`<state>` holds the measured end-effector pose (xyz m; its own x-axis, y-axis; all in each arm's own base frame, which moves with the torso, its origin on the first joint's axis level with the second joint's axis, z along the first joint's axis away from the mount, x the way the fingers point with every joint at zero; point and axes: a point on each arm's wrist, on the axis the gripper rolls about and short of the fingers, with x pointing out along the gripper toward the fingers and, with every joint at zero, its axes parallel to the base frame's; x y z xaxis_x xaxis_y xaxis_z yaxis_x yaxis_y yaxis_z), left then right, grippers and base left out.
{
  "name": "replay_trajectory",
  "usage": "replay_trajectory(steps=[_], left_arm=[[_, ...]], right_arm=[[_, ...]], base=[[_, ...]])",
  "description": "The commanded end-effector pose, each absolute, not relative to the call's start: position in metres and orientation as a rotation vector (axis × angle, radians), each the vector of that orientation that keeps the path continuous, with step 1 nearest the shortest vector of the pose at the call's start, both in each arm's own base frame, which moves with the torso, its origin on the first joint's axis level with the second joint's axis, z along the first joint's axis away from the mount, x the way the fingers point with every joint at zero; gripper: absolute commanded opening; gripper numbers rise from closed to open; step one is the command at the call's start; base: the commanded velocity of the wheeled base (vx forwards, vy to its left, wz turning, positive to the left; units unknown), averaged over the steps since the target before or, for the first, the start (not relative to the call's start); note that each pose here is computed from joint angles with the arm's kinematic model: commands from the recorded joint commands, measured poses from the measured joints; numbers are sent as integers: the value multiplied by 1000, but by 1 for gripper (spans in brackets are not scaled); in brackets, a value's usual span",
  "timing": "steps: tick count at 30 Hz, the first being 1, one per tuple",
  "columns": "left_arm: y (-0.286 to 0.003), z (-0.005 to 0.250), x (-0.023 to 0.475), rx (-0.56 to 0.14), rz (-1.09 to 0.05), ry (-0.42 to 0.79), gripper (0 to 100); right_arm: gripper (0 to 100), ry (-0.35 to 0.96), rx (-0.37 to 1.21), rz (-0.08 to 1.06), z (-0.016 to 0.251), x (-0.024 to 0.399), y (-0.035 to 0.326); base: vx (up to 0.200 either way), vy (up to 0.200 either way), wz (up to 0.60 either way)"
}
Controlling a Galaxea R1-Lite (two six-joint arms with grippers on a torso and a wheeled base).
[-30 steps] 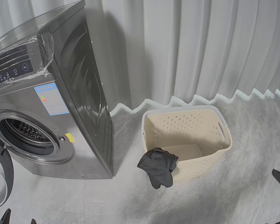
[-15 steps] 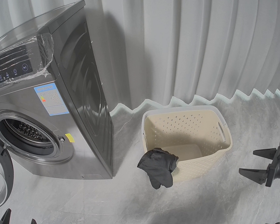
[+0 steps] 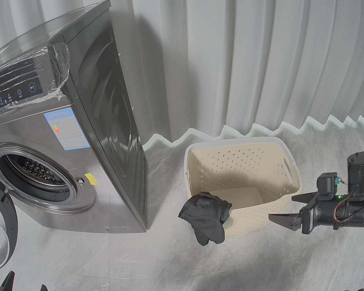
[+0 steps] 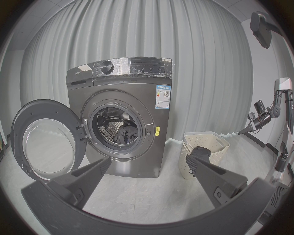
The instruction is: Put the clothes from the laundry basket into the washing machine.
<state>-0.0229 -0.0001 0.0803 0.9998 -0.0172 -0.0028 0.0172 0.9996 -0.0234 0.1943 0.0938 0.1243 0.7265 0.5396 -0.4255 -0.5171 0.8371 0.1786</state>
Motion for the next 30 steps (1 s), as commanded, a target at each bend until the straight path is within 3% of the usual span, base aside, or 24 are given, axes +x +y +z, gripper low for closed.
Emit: replay_trajectory(steps=[1, 11, 30], left_arm=[[0, 75, -23, -25, -18, 3, 100], [0, 75, -23, -29, -18, 3, 100], [0, 75, -23, -31, -18, 3, 100]], right_arm=[[100, 535, 33, 579, 100, 223, 114], [100, 525, 16, 558, 80, 247, 133], [100, 643, 23, 521, 41, 257, 163]], base=[[0, 0, 0], [0, 0, 0], [0, 0, 0]])
